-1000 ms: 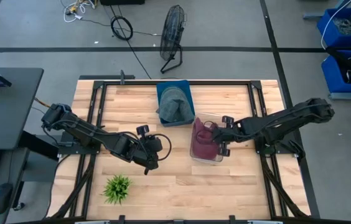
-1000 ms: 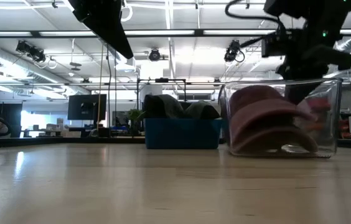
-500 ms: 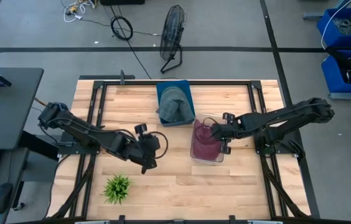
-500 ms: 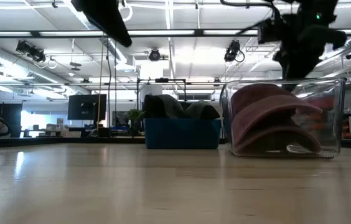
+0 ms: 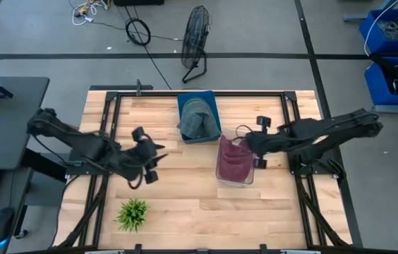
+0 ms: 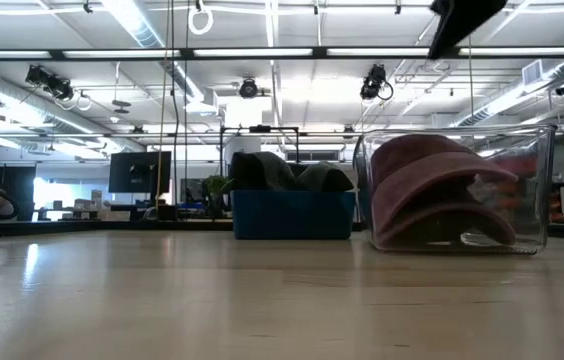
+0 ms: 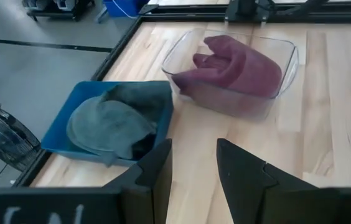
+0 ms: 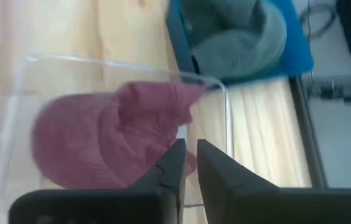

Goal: Pick & Place hat
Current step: Return to home position

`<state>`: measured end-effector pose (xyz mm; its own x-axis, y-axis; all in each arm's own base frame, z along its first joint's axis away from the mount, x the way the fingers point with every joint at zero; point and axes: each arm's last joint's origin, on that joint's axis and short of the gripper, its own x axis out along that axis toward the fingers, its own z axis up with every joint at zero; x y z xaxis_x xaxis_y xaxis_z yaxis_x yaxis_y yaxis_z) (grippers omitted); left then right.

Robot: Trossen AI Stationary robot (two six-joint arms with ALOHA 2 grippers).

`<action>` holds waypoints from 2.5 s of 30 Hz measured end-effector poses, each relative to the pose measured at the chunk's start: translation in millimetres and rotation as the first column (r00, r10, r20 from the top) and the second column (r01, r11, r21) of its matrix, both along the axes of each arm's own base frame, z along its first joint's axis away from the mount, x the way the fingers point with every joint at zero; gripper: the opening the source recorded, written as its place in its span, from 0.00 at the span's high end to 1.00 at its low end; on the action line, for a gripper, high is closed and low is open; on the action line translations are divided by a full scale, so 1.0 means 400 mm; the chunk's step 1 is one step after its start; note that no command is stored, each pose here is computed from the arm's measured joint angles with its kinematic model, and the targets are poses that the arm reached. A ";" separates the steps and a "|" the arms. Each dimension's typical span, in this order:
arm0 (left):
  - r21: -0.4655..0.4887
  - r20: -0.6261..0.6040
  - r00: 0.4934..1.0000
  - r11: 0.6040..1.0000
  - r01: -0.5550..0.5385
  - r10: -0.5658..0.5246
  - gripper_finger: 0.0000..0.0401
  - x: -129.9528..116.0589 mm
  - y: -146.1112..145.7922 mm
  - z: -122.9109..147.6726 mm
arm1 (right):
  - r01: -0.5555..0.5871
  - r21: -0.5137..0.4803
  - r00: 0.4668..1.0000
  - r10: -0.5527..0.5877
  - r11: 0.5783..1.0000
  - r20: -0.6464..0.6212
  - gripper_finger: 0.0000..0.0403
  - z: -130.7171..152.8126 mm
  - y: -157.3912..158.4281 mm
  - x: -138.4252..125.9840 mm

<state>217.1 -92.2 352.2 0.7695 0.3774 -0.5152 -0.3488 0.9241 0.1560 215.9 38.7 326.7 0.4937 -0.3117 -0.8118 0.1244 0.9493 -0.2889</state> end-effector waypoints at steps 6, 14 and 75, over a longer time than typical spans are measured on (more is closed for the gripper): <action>-0.022 0.031 0.999 1.000 -0.009 0.010 0.68 -0.084 0.045 0.046 | -0.070 0.025 0.979 0.064 0.997 0.195 0.91 0.078 -0.005 -0.116; -0.067 0.108 0.994 0.998 -0.007 0.014 0.68 -0.152 0.081 0.086 | -0.223 0.072 0.848 0.157 0.972 0.506 0.91 0.079 -0.027 -0.243; 0.053 0.665 0.724 0.978 0.201 -0.185 0.68 -0.323 0.175 -0.410 | -0.278 -0.017 0.452 0.146 0.961 0.880 0.91 -0.376 -0.056 -0.307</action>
<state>88.0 -22.2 188.1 0.9729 0.1778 0.1480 -0.1696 0.9833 -0.0666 93.3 16.3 176.2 0.9979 -0.0351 0.0541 0.0374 0.9983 -0.0439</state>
